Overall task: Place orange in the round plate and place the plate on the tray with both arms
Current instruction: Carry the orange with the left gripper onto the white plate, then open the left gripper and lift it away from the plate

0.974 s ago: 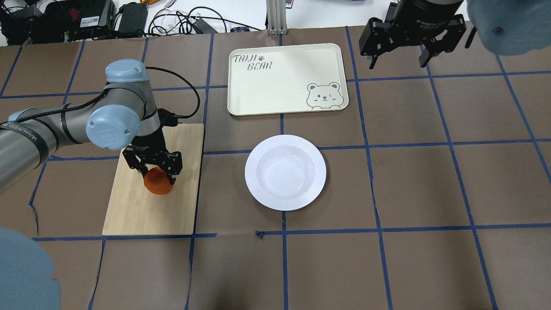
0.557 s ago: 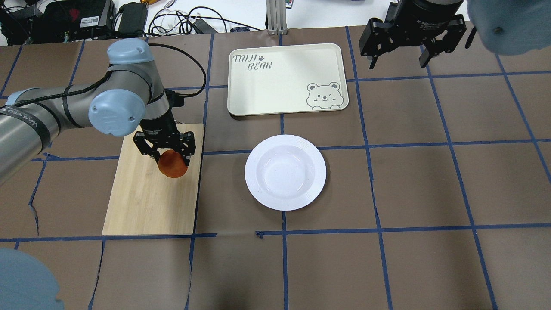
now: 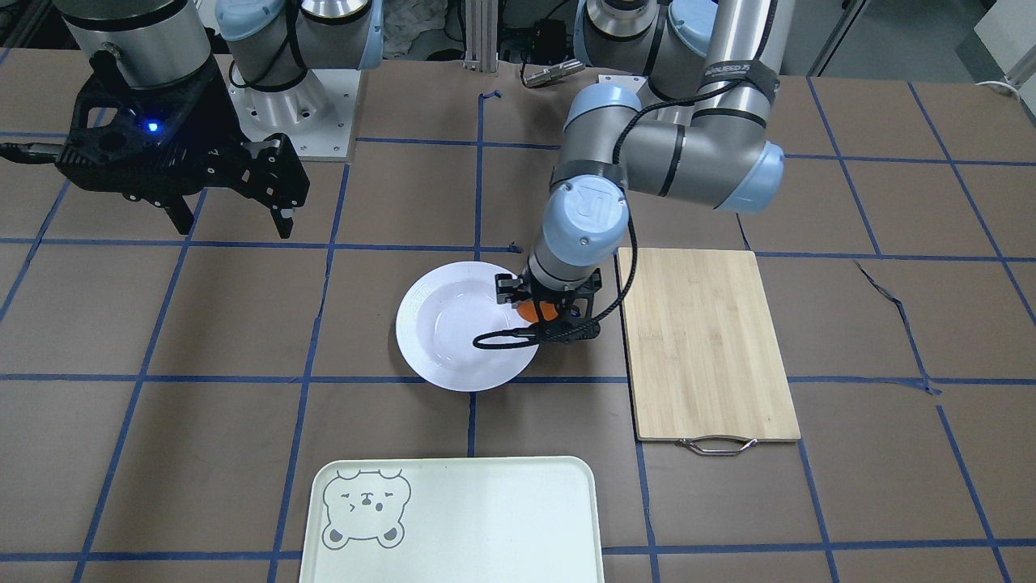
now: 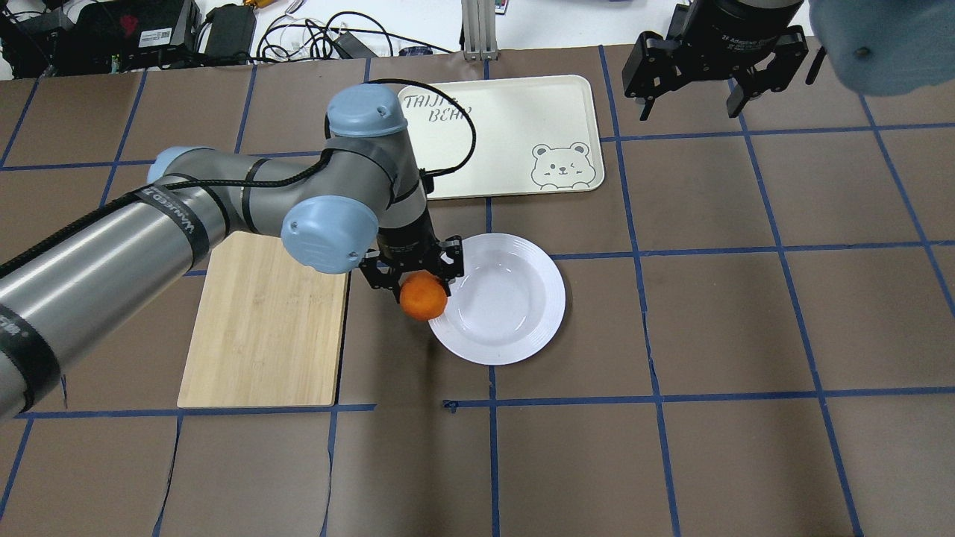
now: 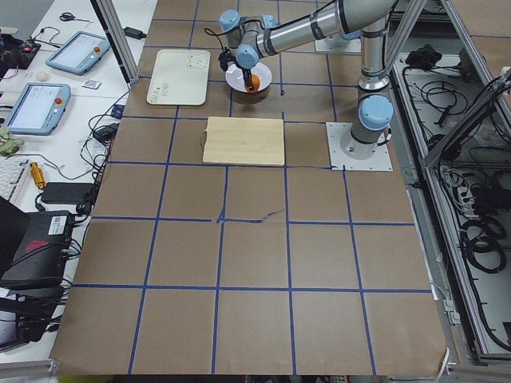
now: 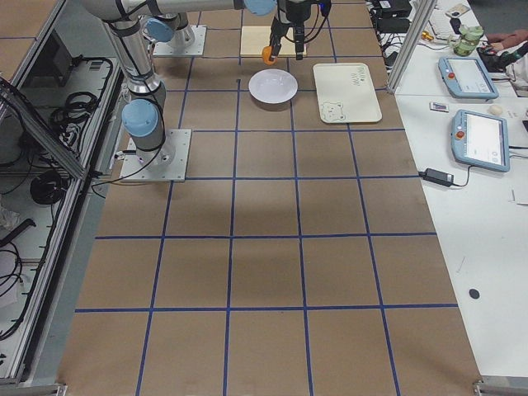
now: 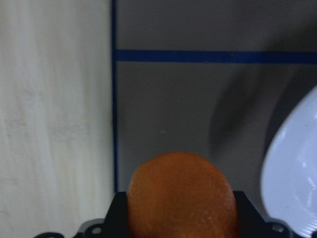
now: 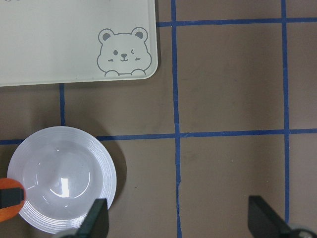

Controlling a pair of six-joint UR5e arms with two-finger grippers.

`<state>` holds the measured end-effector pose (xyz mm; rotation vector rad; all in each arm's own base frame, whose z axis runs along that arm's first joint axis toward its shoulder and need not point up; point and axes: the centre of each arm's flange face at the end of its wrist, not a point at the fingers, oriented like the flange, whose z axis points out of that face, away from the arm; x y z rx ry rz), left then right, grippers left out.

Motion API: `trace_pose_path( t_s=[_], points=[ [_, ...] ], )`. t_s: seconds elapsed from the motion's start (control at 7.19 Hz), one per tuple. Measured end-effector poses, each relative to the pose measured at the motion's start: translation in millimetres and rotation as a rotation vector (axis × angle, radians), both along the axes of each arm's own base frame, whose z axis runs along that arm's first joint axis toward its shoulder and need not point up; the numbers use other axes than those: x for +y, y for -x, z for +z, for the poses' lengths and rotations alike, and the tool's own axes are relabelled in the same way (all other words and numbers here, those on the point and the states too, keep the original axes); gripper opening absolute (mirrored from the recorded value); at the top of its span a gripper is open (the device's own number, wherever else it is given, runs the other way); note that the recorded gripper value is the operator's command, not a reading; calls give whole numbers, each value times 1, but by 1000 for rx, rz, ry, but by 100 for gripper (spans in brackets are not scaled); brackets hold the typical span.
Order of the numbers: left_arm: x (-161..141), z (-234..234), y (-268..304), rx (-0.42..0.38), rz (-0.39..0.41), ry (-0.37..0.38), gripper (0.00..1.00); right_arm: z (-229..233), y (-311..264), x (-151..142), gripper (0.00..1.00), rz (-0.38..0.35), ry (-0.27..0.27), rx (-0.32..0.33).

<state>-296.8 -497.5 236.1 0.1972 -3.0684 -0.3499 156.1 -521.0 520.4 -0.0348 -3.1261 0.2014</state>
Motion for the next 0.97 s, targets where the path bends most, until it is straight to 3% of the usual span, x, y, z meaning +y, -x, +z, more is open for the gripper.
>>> trace_pose_path(
  t_s=[0.14, 0.28, 0.42, 0.7, 0.97],
  points=[
    [7, -8, 29, 17, 31, 30, 0, 0, 0, 0, 100, 0, 0, 0],
    [12, -16, 50, 37, 45, 53, 92, 0, 0, 0, 100, 0, 0, 0],
    [15, -23, 61, 46, 44, 63, 100, 0, 0, 0, 100, 1, 0, 0],
    [15, -29, 67, 46, 30, 72, 100, 0, 0, 0, 100, 0, -1, -1],
    [-2, -4, 54, 33, -18, 125, 100, -2, 2, -2, 100, -7, -4, -3]
  ],
)
